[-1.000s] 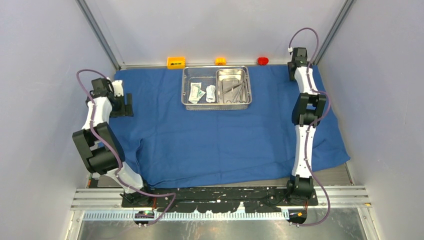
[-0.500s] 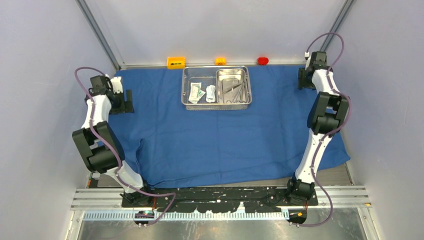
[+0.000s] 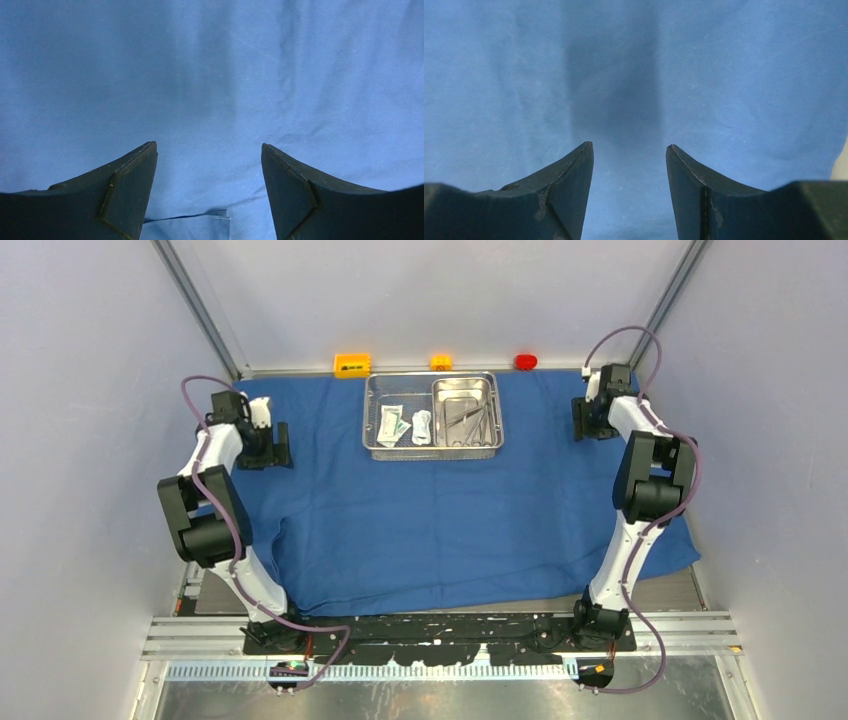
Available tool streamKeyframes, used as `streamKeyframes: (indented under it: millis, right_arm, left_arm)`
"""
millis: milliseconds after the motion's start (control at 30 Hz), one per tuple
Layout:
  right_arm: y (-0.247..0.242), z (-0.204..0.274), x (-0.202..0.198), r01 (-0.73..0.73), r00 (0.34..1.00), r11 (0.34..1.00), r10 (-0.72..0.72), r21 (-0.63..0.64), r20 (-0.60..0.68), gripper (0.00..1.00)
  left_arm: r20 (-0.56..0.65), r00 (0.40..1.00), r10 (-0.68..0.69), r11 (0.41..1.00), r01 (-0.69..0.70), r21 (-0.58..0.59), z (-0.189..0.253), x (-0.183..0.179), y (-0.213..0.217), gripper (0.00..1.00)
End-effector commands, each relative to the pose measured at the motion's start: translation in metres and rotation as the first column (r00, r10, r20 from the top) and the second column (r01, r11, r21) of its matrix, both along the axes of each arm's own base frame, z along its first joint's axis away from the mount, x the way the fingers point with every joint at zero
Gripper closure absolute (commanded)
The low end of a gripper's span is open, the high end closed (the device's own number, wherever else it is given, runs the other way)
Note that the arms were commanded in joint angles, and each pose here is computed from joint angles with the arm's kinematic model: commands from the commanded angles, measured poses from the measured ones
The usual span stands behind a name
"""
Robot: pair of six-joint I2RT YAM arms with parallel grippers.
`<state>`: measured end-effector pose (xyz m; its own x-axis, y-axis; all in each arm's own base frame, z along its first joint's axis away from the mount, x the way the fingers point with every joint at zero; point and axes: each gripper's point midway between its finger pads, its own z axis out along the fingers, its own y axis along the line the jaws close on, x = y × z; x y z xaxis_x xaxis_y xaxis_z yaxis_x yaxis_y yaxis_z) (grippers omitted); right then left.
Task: Open and lay out the surgical kit
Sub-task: Smooth out the surgical kit at the center of the board.
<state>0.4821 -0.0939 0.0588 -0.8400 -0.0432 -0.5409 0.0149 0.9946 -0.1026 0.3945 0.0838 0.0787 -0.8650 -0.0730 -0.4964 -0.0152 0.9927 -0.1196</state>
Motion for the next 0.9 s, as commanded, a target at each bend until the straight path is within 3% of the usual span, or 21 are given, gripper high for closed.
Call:
streamKeyframes:
  millis: [0, 367, 867]
  right_arm:
    - [-0.014, -0.020, -0.001, -0.016, 0.999, 0.997, 0.014, -0.077, -0.034, 0.41]
    - [-0.040, -0.060, -0.058, -0.039, 0.986, 0.986, 0.011, -0.165, -0.165, 0.43]
    - [-0.081, -0.044, -0.105, 0.018, 0.980, 0.983, -0.054, -0.185, -0.191, 0.45]
  left_arm:
    - [0.092, 0.996, -0.017, 1.000, 0.018, -0.001, 0.022, 0.023, -0.006, 0.22]
    - [0.033, 0.999, -0.044, 0.992, 0.040, 0.118, -0.001, 0.017, 0.008, 0.22]
    - [-0.019, 1.000, -0.025, 0.951, 0.030, 0.307, -0.019, -0.014, 0.037, 0.21]
